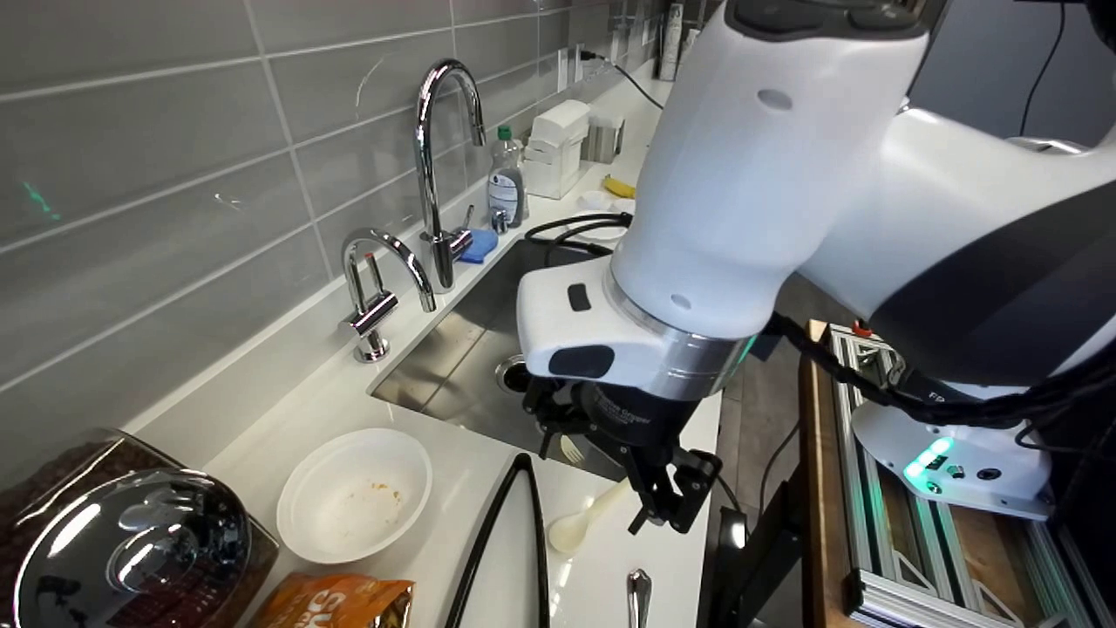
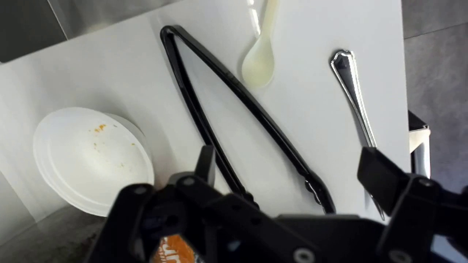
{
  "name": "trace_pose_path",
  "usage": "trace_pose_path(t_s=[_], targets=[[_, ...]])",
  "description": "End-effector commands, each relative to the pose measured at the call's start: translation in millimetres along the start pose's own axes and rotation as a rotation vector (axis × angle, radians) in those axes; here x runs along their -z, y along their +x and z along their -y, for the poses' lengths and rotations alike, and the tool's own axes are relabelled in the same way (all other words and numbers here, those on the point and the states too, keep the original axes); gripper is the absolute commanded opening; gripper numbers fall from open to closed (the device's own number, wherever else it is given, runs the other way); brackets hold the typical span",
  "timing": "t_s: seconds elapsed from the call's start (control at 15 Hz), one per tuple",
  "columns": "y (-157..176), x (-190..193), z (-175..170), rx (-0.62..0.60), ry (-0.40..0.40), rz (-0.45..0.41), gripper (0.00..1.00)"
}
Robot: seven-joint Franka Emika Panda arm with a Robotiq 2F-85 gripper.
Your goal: Pick up the cooking object from the counter and pick up some of the contents from the bowl and pour them in the other bowl
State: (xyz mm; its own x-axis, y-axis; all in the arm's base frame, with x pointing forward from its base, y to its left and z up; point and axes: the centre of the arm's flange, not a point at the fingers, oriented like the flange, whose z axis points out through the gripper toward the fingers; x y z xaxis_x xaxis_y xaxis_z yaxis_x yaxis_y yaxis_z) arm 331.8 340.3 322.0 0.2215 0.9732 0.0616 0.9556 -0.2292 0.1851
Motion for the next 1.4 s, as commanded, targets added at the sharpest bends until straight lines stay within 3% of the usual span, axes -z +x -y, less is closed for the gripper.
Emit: trace_pose_path(t_s=[0.0,0.13,0.2,0.67,0.93,1.33], targets=[[20,-27,-4,0.190,0.044,-0.024,1.00],[29,-41,-5,0.230,0.048,-0.013,1.00],[14,-25,2,0.168,0.038,-0.010,1.00],[16,-27,0,0.170,0.042,-0.011,1.00],[18,-54,-5,0.200,0.031,-0.099,1.00],[19,-82,-14,0.262,0.060,-0.095,1.00]])
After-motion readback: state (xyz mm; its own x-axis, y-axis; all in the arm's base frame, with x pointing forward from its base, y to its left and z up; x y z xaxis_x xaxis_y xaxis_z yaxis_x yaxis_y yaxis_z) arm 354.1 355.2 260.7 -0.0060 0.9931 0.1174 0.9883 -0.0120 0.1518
